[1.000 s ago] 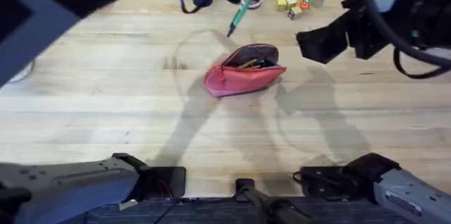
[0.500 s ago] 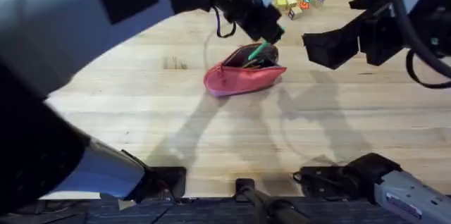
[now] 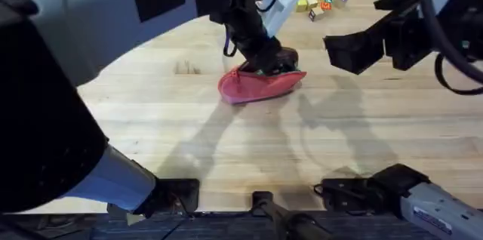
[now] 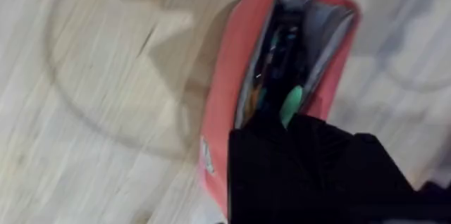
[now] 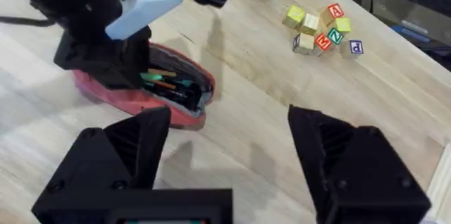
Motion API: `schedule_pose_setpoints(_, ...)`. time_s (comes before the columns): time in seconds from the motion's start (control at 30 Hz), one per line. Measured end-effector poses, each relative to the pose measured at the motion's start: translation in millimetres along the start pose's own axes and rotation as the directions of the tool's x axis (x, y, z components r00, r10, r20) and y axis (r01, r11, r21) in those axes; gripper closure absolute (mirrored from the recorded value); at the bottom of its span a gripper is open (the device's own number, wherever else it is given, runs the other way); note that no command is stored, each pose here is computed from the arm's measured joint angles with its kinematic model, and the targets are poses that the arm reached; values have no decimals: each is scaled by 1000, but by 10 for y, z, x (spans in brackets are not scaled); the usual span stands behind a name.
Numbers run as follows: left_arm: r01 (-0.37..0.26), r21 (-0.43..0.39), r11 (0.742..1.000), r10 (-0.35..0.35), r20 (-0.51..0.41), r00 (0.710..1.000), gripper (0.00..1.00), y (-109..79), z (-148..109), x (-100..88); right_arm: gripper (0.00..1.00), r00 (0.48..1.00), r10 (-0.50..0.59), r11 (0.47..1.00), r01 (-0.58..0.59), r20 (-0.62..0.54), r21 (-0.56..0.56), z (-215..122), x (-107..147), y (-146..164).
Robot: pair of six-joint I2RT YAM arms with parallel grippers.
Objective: Unzip the bag, pick up the pens from the table one at a time and place them inside, then zip the bag closed.
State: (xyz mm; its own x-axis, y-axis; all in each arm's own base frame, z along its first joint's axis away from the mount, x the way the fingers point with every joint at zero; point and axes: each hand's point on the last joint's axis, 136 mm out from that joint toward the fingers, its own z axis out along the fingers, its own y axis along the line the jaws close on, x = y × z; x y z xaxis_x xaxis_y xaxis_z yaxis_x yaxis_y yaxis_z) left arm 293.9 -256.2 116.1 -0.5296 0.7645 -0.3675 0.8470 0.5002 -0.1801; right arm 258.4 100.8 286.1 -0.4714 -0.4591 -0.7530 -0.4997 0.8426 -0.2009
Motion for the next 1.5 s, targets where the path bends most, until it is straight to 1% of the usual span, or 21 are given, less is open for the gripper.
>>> schedule_pose_setpoints(0.07, -4, -30, 1000, 3, -14, 1000, 930, 51, -1, 24, 4, 1000, 0, 1000, 0, 0, 0, 0, 0, 0)
schedule_pose_setpoints(0.13, -8, -48, 999, 7, -21, 1000, 791, 82, -2, 36, 4, 1000, 0, 1000, 0, 0, 0, 0, 1, 0)
schedule_pose_setpoints(0.2, -16, -55, 998, 15, -24, 1000, 496, 92, -2, 39, 4, 1000, 0, 1000, 0, 0, 0, 0, 0, 0)
schedule_pose_setpoints(0.27, -17, -53, 998, 15, -27, 1000, 164, 85, -1, 44, 4, 1000, 0, 1000, 0, 0, 0, 0, 0, 0)
schedule_pose_setpoints(0.3, -15, -51, 999, 14, -28, 1000, 72, 78, 0, 48, 4, 1000, 0, 1000, 0, 0, 0, 0, 0, 0)
schedule_pose_setpoints(0.33, -17, -50, 999, 16, -30, 999, 27, 69, 2, 51, 4, 1000, 0, 1000, 0, 0, 0, 0, 1, 0)
schedule_pose_setpoints(0.4, -20, -49, 999, 19, -32, 999, 10, 59, 5, 49, 4, 1000, 0, 1000, 0, 0, 0, 0, 0, 0)
schedule_pose_setpoints(0.57, -20, -49, 999, 19, -33, 999, 8, 54, -1, 54, 3, 1000, 0, 1000, 0, 0, 0, -1, 0, 0)
schedule_pose_setpoints(0.67, -20, -47, 999, 18, -36, 999, 8, 29, -52, 69, 4, 1000, 0, 1000, 0, 0, 0, 0, 0, 0)
schedule_pose_setpoints(0.8, -28, -67, 997, 27, -22, 999, 7, -41, -299, 110, 4, 1000, 0, 1000, 0, 0, 0, 0, 0, 0)
schedule_pose_setpoints(0.97, -93, -107, 990, 96, 22, 995, 7, -123, -710, 152, 4, 1000, 0, 1000, 0, 0, 0, 0, 1, 0)
schedule_pose_setpoints(1.03, -112, -114, 987, 115, 26, 993, 7, -165, -843, 208, 3, 1000, 0, 1000, 0, 0, 0, 0, 0, 0)
schedule_pose_setpoints(1.1, -118, -113, 987, 121, 20, 992, 7, -202, -925, 276, 4, 1000, 0, 1000, 0, 0, 0, 0, 0, 0)
schedule_pose_setpoints(1.27, -108, -97, 989, 106, -19, 994, 6, -255, -1034, 463, 3, 1000, 0, 1000, 0, 0, 0, 0, 0, 0)
schedule_pose_setpoints(1.4, -85, -91, 992, 80, -50, 996, 6, -220, -1112, 620, 3, 1000, 0, 1000, 0, 0, 0, 0, 0, 0)
schedule_pose_setpoints(1.5, -48, -105, 993, 43, -51, 998, 6, -120, -1198, 719, 3, 1000, 0, 1000, 0, 0, 0, 0, 0, 0)
